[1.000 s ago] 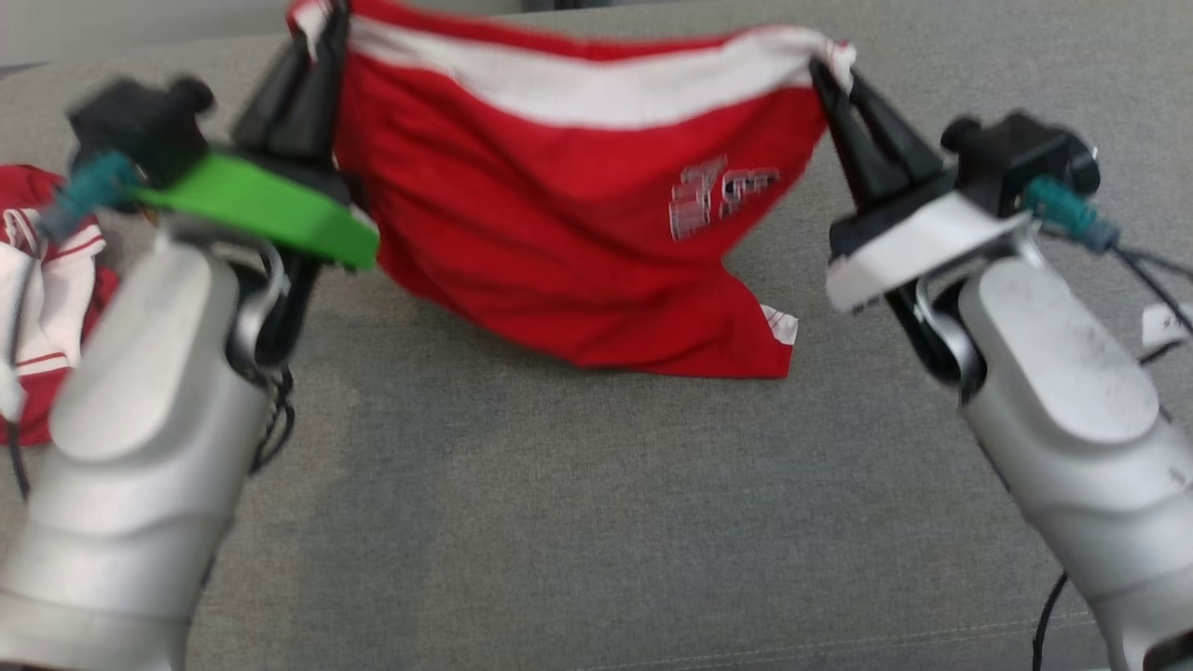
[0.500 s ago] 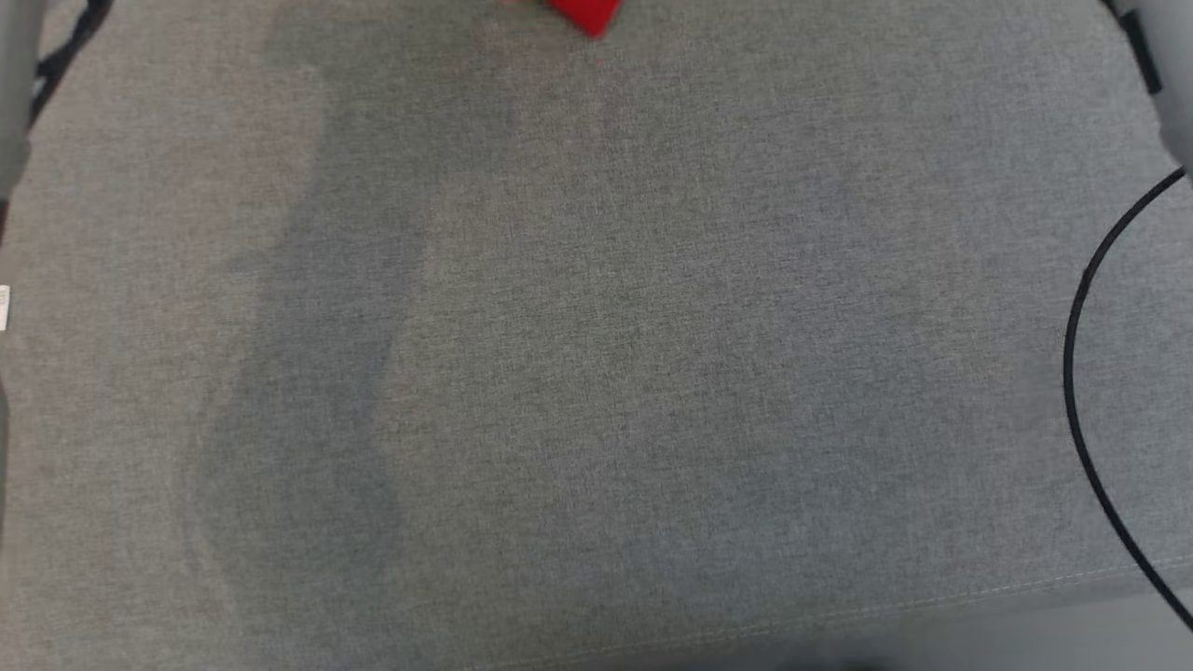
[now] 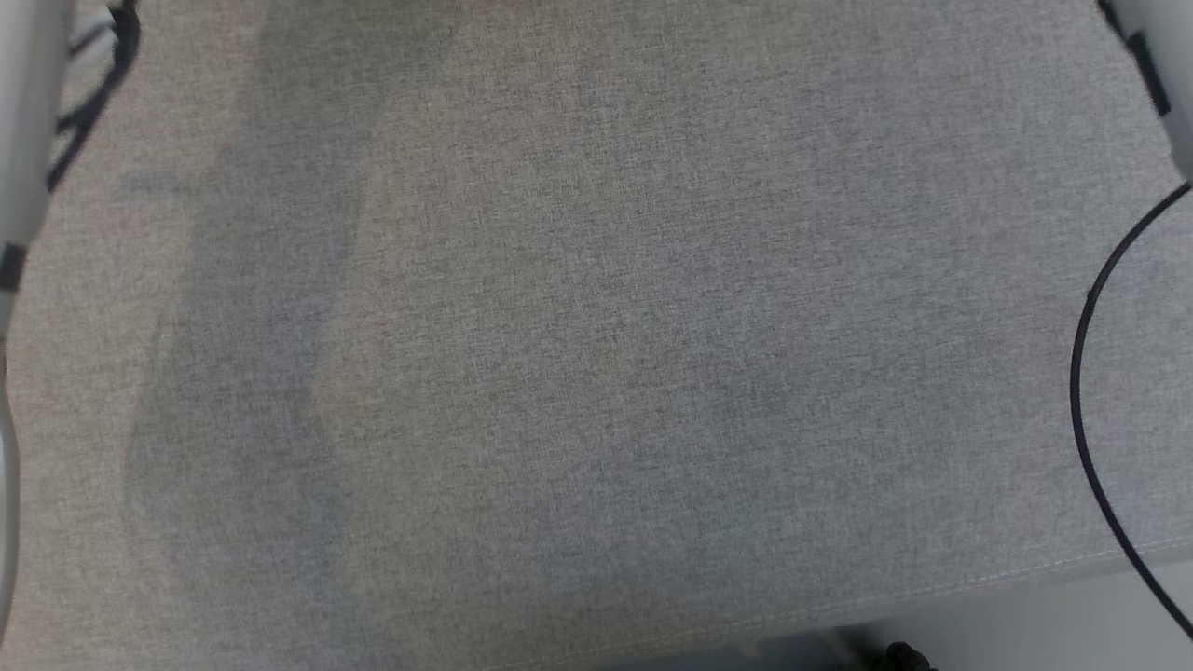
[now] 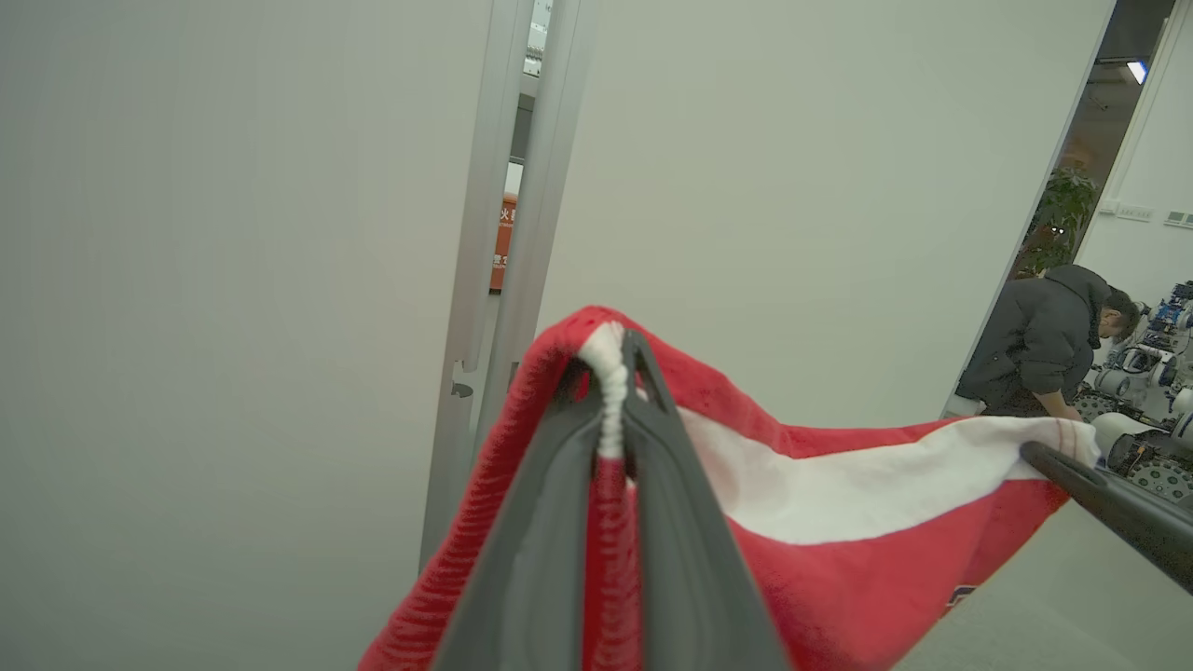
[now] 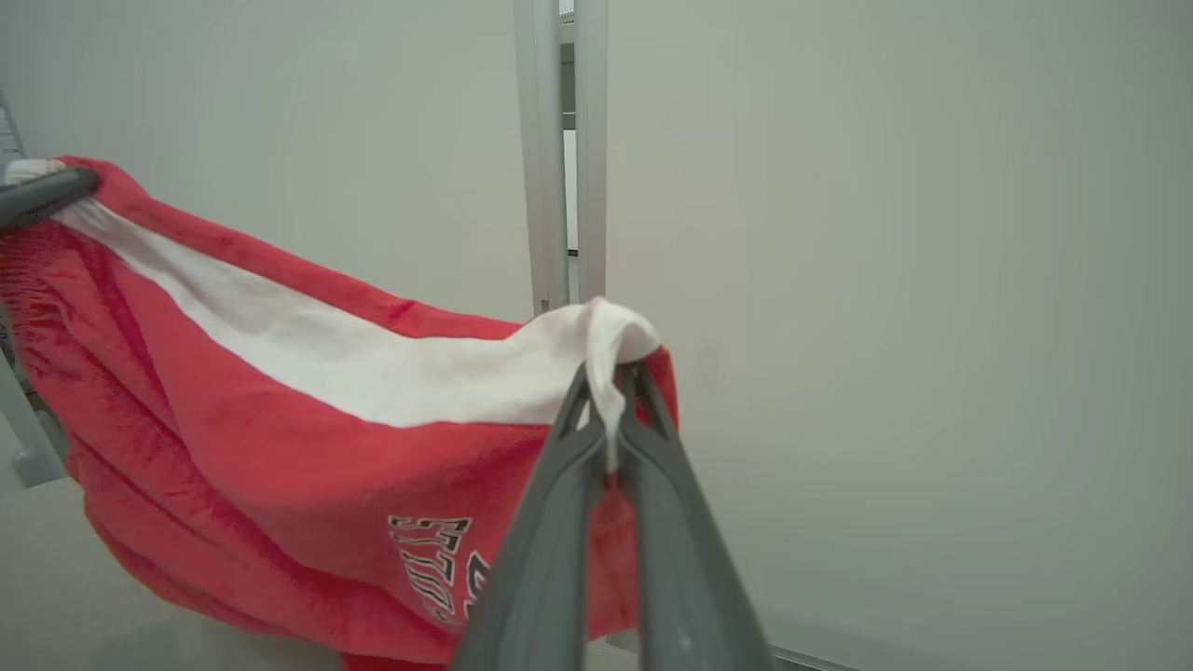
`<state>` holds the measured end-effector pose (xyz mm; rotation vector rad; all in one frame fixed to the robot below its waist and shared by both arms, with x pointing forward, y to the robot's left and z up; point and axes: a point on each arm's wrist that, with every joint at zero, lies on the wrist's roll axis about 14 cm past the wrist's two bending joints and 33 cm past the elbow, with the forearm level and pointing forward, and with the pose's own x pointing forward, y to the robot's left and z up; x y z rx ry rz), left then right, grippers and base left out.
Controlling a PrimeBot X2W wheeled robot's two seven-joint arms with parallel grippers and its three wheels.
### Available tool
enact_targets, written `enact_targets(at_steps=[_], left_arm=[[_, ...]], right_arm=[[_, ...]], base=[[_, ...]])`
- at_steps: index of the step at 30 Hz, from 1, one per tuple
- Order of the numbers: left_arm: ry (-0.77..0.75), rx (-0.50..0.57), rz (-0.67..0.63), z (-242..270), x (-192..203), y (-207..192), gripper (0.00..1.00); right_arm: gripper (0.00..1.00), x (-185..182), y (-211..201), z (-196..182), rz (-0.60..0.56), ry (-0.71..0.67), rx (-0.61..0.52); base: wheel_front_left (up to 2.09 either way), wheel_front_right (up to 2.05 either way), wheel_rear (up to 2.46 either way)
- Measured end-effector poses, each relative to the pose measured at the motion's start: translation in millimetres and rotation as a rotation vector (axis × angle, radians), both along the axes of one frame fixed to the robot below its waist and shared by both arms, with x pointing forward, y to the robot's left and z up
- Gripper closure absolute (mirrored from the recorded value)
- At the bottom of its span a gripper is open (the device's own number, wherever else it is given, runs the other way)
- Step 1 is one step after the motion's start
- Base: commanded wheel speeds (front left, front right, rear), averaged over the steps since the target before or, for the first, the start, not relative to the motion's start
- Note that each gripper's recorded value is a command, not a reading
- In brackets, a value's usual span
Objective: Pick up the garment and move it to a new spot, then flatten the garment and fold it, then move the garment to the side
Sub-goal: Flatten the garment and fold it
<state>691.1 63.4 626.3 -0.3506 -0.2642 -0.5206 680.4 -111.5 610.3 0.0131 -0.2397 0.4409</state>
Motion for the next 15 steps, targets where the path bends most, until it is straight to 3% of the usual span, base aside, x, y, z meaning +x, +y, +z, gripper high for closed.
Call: enact_targets(at_steps=[5,15], left_arm=[[0.112,-0.007,0.007,-56,-31,13,1.00],[0.323,-0.063,0.026,-148,-148,13,1.00]], right_arm=[[1.00,-35,-12,-40,-0.006,0.078,0.049],[1.00,-143,-33,-117,-0.034,0.261,0.105]], base=[[0.00,0.00,0.00],[0.00,0.00,0.00]])
